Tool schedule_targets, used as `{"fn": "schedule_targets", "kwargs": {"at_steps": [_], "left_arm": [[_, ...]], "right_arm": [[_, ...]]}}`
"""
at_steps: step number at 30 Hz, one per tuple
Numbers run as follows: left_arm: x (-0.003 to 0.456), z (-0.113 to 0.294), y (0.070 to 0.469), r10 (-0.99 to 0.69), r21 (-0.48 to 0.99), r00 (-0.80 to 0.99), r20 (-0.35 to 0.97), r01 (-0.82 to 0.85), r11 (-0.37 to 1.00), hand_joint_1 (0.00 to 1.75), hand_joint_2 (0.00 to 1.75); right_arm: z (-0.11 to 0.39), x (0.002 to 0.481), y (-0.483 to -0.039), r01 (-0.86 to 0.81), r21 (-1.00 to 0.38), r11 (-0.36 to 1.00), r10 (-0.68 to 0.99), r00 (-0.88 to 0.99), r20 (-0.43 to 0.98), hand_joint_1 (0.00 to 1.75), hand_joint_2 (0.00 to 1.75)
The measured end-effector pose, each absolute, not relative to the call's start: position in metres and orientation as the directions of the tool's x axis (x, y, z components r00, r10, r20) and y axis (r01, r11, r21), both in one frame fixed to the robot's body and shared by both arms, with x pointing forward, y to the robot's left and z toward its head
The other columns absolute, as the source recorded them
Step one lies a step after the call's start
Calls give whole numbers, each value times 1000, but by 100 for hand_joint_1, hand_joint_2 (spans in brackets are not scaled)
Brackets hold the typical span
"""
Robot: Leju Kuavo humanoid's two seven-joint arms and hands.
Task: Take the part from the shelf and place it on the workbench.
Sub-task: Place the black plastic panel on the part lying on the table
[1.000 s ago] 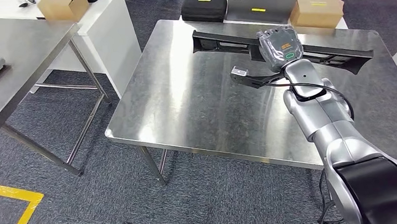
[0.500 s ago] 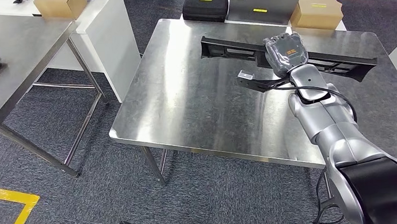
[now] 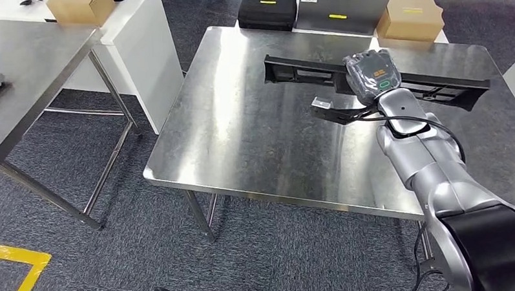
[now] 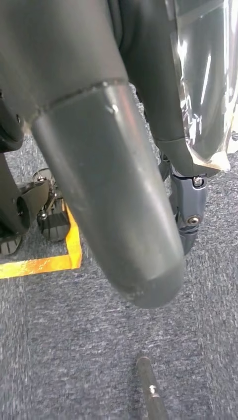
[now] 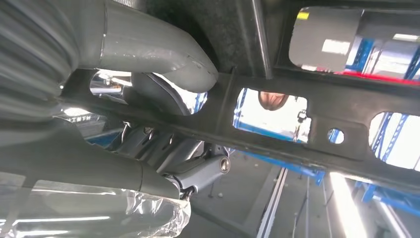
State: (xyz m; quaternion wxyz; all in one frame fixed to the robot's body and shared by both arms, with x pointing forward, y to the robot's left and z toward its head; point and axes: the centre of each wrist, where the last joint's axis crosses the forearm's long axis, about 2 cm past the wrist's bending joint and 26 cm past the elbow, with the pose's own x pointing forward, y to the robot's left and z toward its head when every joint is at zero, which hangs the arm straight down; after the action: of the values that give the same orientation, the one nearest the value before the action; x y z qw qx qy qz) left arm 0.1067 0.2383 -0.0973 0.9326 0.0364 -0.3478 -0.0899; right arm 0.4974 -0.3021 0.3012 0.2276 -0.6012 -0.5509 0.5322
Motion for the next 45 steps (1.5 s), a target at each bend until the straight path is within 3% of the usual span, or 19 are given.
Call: {"fn": "schedule_targets", "kwargs": {"at_steps": [38,41,42,45], "left_arm": [[107,-96,233,-260,208,627,734,158,965,0,0],[107,-96,233,-264,213,623,737,157,964,0,131],[106,-96,233,-265,215,620,738,157,964,0,131],[105,-97,233,-263,212,620,739,156,965,0,0]], "right_arm": [[287,494,-309,392,-855,-338,887,-171,-429,175,175],[289,495,-308,396,-854,-337,887,-171,-429,44,44],[289,495,-308,397,-854,-337,887,-171,-430,0,0],[290,495,-306,401,-851,-337,885,-172,-432,0,0]]}}
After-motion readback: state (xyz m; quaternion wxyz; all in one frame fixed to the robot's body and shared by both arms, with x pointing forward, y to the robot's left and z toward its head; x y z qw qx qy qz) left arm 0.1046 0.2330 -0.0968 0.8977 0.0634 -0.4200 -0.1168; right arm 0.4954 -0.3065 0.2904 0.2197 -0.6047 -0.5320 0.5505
